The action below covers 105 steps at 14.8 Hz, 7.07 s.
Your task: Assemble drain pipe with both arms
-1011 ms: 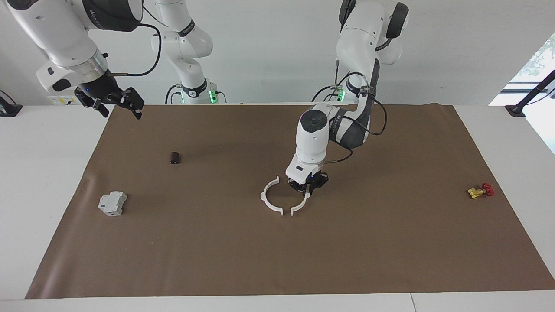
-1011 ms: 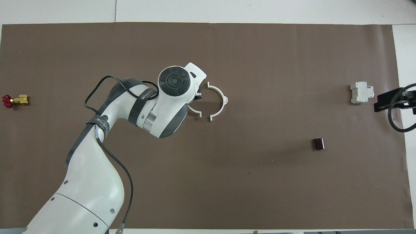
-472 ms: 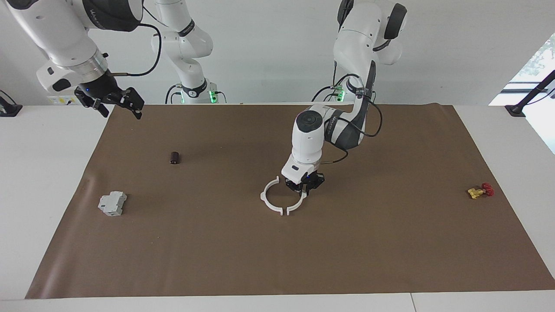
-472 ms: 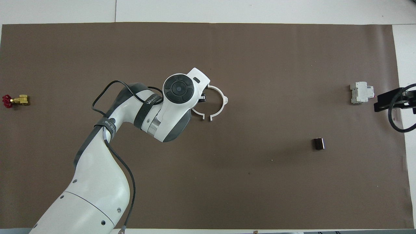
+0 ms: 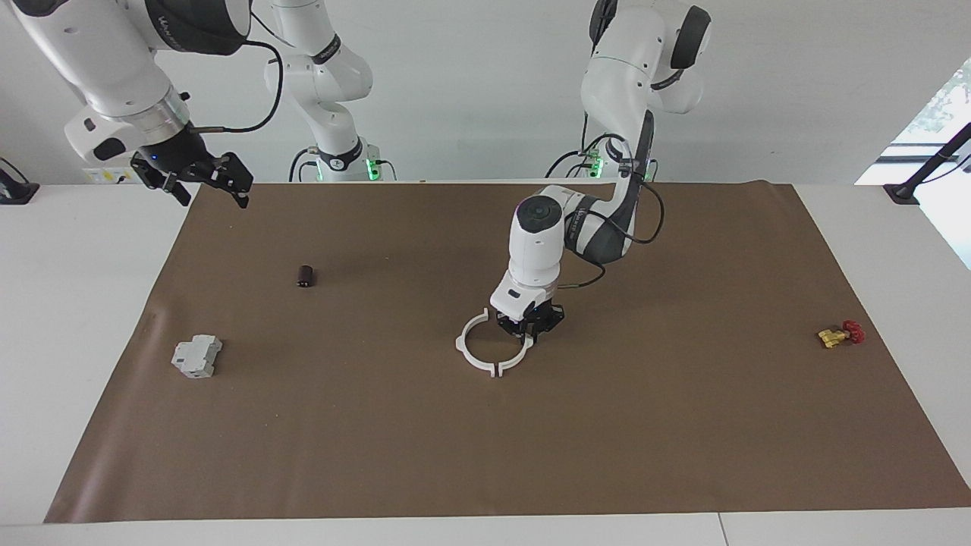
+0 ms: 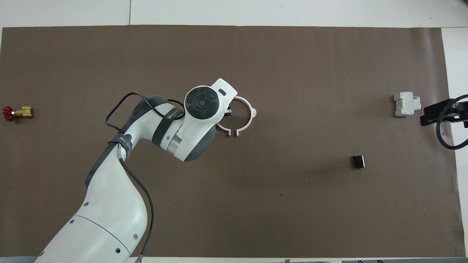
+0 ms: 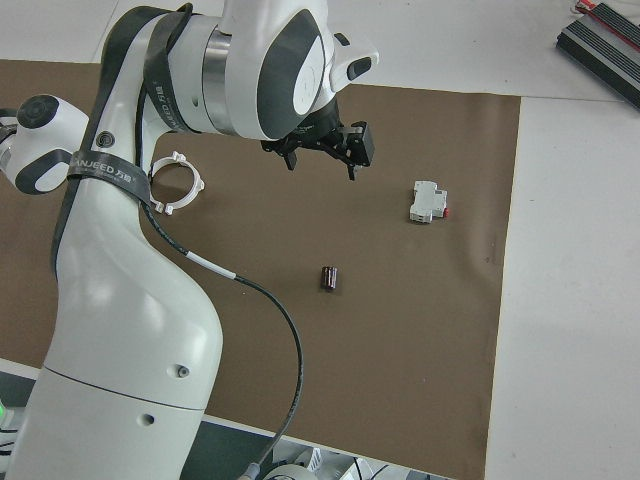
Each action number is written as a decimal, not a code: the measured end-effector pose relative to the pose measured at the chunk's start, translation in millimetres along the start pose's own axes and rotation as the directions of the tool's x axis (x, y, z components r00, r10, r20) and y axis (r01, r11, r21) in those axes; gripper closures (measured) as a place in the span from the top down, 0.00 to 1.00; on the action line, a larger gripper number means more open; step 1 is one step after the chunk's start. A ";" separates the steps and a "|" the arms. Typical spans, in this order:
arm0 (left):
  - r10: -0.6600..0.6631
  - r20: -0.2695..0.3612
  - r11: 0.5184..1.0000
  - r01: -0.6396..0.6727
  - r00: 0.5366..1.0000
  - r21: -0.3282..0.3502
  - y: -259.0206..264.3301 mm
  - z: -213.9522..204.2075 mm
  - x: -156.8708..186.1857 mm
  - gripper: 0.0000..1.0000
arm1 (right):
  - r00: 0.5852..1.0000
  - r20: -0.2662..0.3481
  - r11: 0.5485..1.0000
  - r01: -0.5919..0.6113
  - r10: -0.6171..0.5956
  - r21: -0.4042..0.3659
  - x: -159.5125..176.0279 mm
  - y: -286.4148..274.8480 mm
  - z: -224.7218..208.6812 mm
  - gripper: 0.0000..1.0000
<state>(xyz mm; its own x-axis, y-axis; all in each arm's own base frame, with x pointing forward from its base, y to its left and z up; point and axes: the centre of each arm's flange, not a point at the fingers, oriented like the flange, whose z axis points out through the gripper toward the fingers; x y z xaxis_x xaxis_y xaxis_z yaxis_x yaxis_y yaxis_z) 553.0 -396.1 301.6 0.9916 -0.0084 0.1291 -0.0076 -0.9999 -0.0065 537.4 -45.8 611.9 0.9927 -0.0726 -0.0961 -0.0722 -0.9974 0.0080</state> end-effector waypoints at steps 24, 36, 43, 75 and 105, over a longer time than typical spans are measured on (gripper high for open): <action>-0.072 0.027 0.997 0.073 0.997 -0.016 17.9 -0.2 -15.1 0.21 | 0.999 0.014 1.000 0.030 -0.030 0.000 -1.5 -3.2 1.4 1.00; -0.097 0.011 0.995 0.098 0.995 -0.024 10.3 -1.1 -6.9 0.21 | 1.000 0.014 1.000 0.026 -0.026 0.001 -1.5 -0.8 1.4 1.00; -0.098 -0.006 0.994 0.098 0.995 -0.040 11.4 -2.8 -5.0 0.21 | 1.000 0.014 1.000 0.026 -0.026 0.001 -1.5 -0.8 1.4 1.00; -0.042 -0.034 0.999 0.042 0.999 -0.024 -142.9 -77.2 45.6 1.00 | 1.000 0.014 1.000 0.026 -0.026 0.001 -1.5 -0.8 1.4 1.00; 0.104 0.100 0.992 -0.096 0.989 -0.084 -433.2 -289.5 26.1 1.00 | 1.000 0.014 1.000 0.026 -0.026 0.001 -1.5 -0.8 1.4 1.00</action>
<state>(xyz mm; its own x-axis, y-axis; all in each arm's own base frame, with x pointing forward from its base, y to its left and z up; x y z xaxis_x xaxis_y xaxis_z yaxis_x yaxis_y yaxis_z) 544.8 35.3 594.9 0.9933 -0.1120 0.0275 -0.1136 -0.9914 0.0645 535.8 -44.9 610.7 0.9928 -0.0471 -0.1098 -0.0468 -0.9989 0.0047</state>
